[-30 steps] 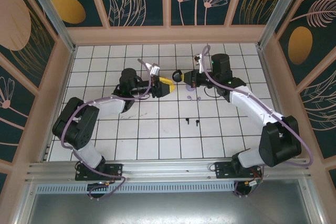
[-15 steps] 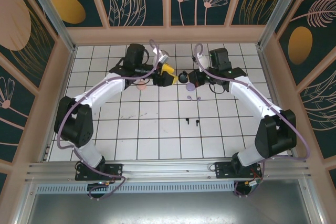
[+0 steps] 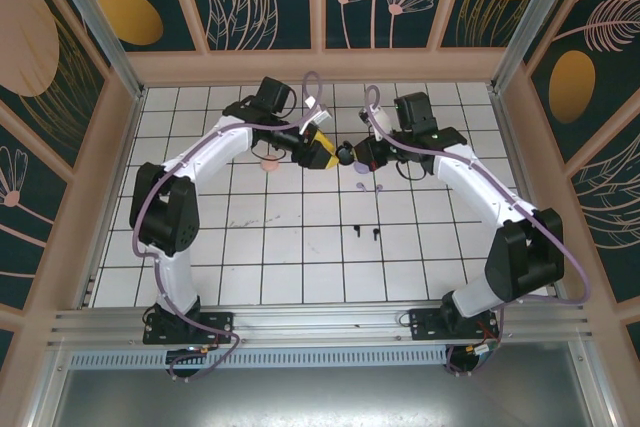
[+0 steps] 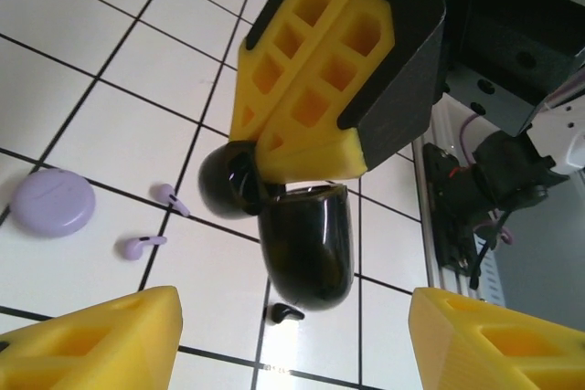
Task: Insert the wireless bluetooth earbuds into the charging case
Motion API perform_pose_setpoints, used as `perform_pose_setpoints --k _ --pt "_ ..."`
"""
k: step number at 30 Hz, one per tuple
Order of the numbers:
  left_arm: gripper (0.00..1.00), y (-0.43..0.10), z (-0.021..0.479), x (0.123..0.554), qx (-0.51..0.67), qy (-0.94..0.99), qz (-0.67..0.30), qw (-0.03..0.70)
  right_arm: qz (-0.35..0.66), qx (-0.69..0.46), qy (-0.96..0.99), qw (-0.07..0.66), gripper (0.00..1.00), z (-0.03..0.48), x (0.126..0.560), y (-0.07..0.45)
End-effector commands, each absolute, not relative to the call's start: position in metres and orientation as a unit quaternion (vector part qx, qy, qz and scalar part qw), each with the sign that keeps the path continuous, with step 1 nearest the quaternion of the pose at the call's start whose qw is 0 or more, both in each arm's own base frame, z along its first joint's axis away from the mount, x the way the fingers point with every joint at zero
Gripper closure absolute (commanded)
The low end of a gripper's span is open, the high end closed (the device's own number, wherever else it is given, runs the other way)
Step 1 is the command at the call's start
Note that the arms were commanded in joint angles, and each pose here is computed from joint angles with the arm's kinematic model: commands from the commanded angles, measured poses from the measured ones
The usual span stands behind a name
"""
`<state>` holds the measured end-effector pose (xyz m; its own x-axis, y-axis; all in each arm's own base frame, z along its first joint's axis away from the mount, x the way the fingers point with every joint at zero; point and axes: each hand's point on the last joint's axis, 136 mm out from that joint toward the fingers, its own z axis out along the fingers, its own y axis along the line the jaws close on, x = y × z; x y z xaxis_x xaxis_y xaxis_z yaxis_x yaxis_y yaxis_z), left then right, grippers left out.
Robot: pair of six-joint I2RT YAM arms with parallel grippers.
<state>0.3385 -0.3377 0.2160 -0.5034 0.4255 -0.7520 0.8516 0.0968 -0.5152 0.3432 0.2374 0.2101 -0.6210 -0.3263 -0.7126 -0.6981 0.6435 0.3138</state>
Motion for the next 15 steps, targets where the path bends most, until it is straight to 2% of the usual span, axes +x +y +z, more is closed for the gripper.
perform_pose_setpoints --k 1,15 --pt "0.34 -0.337 0.220 0.329 0.461 0.692 -0.522 0.191 0.305 -0.327 0.838 0.313 1.00 0.218 0.340 0.250" --pt "0.41 -0.339 0.213 0.330 0.464 0.687 -0.531 0.174 0.294 -0.344 0.839 0.302 1.00 0.212 0.342 0.267"
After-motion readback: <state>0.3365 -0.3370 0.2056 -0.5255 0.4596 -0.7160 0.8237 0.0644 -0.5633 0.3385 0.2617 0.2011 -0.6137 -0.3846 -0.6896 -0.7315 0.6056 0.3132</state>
